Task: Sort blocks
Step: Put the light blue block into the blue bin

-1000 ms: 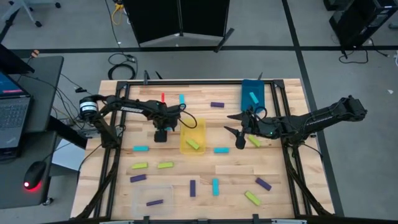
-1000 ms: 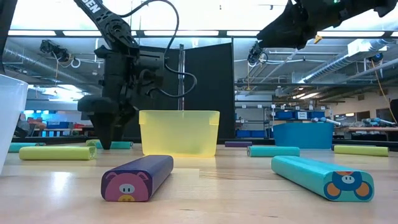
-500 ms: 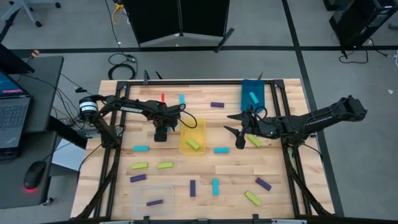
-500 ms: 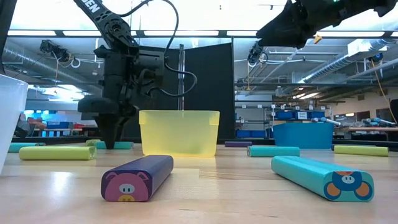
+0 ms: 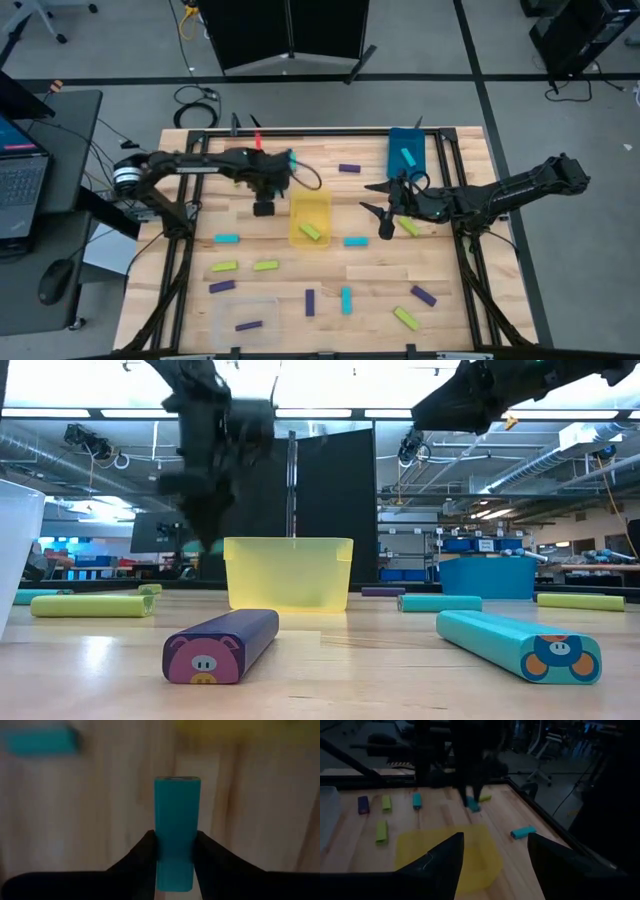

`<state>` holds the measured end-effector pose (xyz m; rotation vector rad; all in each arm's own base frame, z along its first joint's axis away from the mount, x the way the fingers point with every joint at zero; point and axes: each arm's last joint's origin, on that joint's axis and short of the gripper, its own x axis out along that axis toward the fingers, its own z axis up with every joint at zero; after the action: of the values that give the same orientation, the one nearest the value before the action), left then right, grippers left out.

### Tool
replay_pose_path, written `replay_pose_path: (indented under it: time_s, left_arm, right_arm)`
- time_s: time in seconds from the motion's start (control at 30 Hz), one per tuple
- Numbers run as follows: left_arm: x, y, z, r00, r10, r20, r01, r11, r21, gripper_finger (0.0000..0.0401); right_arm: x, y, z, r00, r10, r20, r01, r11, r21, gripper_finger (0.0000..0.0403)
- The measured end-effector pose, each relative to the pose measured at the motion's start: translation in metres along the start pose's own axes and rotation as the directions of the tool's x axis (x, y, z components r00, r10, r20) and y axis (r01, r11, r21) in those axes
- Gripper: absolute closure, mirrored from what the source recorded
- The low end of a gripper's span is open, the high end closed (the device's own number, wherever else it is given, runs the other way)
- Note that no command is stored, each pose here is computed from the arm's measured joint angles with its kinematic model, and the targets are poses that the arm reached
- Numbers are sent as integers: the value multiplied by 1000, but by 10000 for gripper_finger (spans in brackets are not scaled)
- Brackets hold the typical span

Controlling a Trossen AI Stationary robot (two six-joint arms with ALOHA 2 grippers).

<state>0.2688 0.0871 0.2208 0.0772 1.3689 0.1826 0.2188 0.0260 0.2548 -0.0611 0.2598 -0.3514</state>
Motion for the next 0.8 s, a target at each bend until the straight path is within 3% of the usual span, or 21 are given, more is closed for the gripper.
replay_pose_path:
  time_s: [0.13, 0.23, 0.43, 0.53, 0.67, 0.8]
  left_arm:
    - [-34, 10, 25, 970, 35, 240, -17, 997, -76, 300]
    - [-56, 18, 49, 905, 81, 417, -12, 986, -167, 300]
    - [-65, 30, 96, 786, 120, 607, 33, 971, -235, 300]
    - [-58, 35, 123, 735, 127, 666, 57, 967, -247, 300]
    - [-31, 41, 160, 708, 133, 694, 74, 963, -261, 300]
    - [-18, 48, 197, 636, 140, 759, 113, 956, -270, 300]
  right_arm:
    - [-4, 0, 7, 998, 10, 55, -10, 1000, -11, 172]
    - [-13, -2, 18, 991, 22, 135, -22, 1000, -3, 172]
    - [-38, -9, 40, 950, 33, 310, -38, 999, 10, 171]
    - [-50, -15, 50, 918, 27, 395, -45, 998, 35, 167]
    - [-64, -20, 60, 879, 26, 477, -51, 998, 39, 153]
    - [-71, -21, 63, 859, 28, 512, -61, 997, 48, 142]
